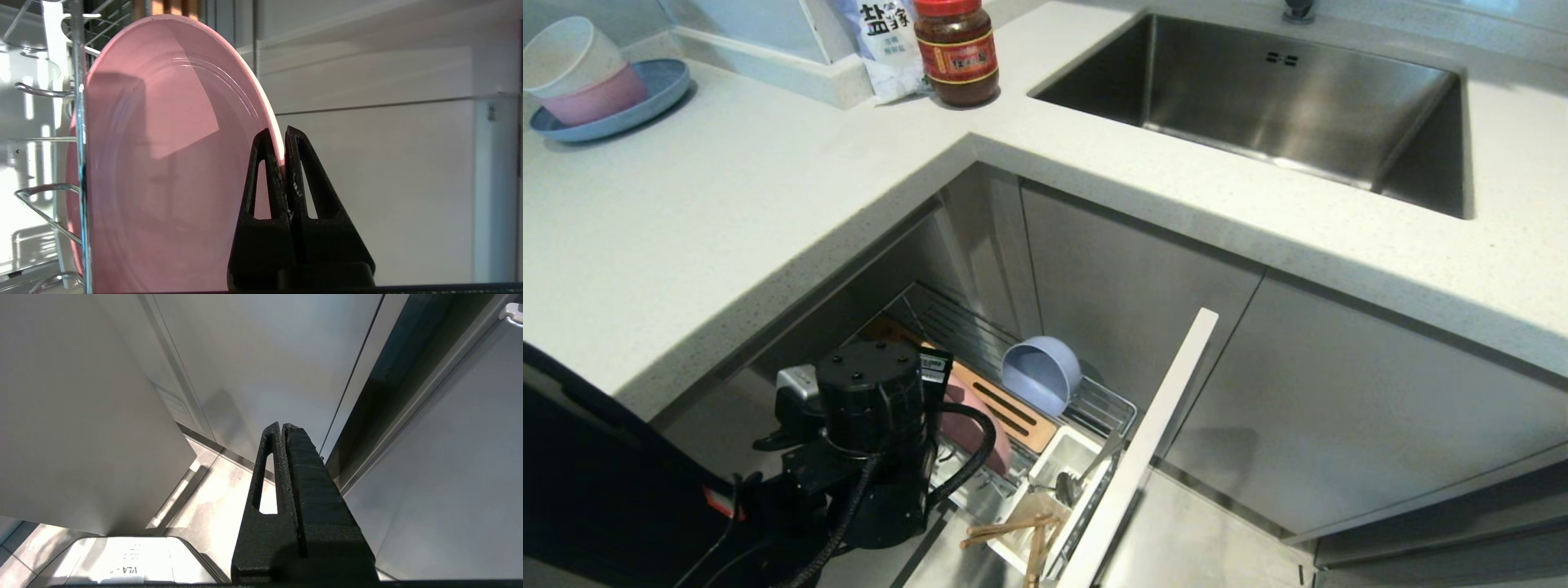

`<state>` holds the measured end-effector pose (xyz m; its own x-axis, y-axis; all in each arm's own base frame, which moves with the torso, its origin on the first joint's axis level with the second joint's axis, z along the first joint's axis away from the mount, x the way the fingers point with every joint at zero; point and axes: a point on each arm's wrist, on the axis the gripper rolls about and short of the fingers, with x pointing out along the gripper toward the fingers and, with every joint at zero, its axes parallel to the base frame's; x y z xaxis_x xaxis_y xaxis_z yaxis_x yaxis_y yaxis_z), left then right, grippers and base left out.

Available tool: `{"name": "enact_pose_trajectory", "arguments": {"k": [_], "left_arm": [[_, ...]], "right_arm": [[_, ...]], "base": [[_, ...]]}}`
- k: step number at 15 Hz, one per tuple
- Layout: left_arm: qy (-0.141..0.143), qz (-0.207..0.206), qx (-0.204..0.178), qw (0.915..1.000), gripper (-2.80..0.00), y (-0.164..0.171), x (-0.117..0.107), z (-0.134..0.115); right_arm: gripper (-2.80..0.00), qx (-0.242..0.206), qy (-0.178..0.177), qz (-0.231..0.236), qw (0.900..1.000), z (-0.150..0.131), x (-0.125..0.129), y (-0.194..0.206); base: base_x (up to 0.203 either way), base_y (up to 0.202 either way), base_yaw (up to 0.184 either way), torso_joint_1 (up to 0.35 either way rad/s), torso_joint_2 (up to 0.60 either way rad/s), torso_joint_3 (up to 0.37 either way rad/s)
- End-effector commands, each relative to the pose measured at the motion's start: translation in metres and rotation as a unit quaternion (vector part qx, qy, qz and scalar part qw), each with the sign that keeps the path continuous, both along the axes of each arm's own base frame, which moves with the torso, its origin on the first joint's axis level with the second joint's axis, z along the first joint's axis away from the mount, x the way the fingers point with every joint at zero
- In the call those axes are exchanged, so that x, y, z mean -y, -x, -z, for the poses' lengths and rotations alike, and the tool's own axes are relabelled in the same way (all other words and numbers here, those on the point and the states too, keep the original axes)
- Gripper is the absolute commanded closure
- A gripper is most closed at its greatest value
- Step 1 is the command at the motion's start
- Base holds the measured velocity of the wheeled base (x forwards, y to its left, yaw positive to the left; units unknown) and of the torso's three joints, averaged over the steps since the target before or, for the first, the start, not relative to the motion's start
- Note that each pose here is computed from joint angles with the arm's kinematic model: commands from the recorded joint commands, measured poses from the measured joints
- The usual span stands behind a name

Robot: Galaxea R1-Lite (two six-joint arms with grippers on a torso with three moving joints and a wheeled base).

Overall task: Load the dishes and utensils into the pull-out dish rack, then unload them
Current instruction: Pick up the plate and place it in the cupboard

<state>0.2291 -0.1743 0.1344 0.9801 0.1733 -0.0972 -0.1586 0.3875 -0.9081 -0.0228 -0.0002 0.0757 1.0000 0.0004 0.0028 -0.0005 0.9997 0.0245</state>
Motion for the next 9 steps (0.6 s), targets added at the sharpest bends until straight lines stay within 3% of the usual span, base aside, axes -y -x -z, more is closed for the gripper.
{"name": "enact_pose_trajectory", "arguments": {"k": [1,8,9], "left_arm": [[0.0,-0.01,-0.005,0.9999,0.0,-0.0061,-0.002,0.0062],[-0.004,-0.012,-0.011,0.9999,0.0,-0.008,-0.0038,0.0089],[-0.005,-0.012,-0.011,0.9999,-2.8,-0.008,-0.0038,0.0089]], "right_arm": [[0.0,0.002,0.0,-0.001,1.0,0.0004,0.0,0.0002],[0.0,0.002,0.0,-0.001,1.0,0.0004,0.0,0.0002],[0.0,0.002,0.0,-0.001,1.0,0.0004,0.0,0.0002]], "base": [[0.0,0.0,0.0,0.0,0.0,0.0],[0.0,0.0,0.0,0.0,0.0,0.0],[0.0,0.0,0.0,0.0,0.0,0.0]]}}
